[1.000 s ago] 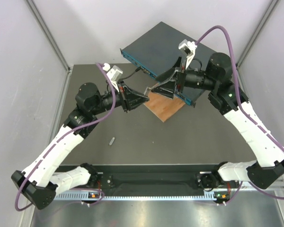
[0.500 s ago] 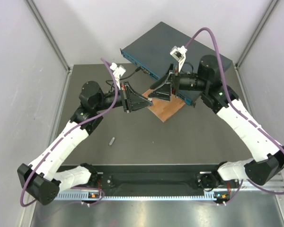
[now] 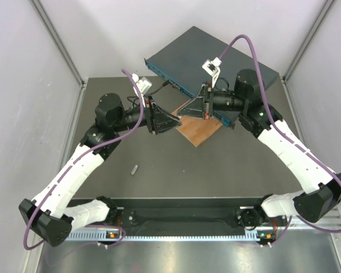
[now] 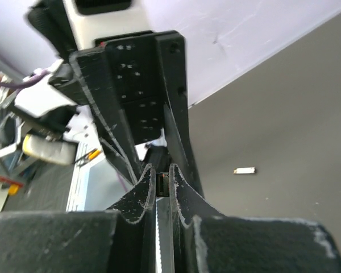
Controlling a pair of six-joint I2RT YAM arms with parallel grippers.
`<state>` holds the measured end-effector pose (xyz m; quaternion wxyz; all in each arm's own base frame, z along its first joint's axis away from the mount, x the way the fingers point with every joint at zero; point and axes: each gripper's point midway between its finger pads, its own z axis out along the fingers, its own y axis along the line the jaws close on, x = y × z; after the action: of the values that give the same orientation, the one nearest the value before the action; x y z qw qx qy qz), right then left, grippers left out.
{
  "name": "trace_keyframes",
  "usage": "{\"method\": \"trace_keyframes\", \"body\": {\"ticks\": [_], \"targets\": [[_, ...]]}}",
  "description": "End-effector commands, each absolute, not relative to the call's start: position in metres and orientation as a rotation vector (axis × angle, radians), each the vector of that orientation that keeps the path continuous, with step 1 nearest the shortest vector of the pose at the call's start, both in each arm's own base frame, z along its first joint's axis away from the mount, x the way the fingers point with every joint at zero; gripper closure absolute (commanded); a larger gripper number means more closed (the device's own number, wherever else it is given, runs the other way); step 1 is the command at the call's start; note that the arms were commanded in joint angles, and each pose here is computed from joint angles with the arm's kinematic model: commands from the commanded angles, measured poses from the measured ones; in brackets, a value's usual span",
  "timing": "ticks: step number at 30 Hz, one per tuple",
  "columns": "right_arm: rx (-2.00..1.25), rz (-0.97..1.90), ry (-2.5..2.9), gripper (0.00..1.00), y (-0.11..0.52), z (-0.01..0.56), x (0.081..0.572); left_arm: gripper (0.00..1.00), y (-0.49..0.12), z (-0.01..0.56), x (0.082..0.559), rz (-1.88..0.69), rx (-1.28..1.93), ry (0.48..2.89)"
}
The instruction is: Insert the plug into the switch port
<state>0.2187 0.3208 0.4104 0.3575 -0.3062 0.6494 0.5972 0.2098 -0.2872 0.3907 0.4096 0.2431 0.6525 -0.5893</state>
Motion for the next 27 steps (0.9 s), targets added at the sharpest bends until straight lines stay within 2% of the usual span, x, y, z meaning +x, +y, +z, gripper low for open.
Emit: {"method": "trace_keyframes", "body": {"ticks": [1, 2, 5, 7, 13, 27], "targets": [[-0.711, 1.450, 1.648, 1.00, 0.313, 0.423, 0.231, 0.55, -0.268, 0.390, 0.229, -1.168, 0.684, 1.635], [-0.679, 1.429, 1.683, 1.00, 0.311, 0.418, 0.236, 0.48, -0.261, 0.384, 0.228, -1.113, 0.693, 1.664], [-0.575, 1.365, 1.739, 1.00, 0.306, 0.413, 0.258, 0.39, -0.238, 0.382, 0.238, -0.848, 0.754, 1.624], [-0.538, 1.367, 1.745, 1.00, 0.308, 0.415, 0.264, 0.37, -0.222, 0.382, 0.249, -0.658, 0.795, 1.595], [-0.420, 1.519, 1.787, 1.00, 0.332, 0.418, 0.272, 0.37, -0.202, 0.381, 0.265, -0.412, 0.898, 1.549], [-0.305, 1.562, 1.887, 1.00, 0.361, 0.396, 0.286, 0.43, -0.223, 0.343, 0.263, -0.426, 0.978, 1.709]]}}
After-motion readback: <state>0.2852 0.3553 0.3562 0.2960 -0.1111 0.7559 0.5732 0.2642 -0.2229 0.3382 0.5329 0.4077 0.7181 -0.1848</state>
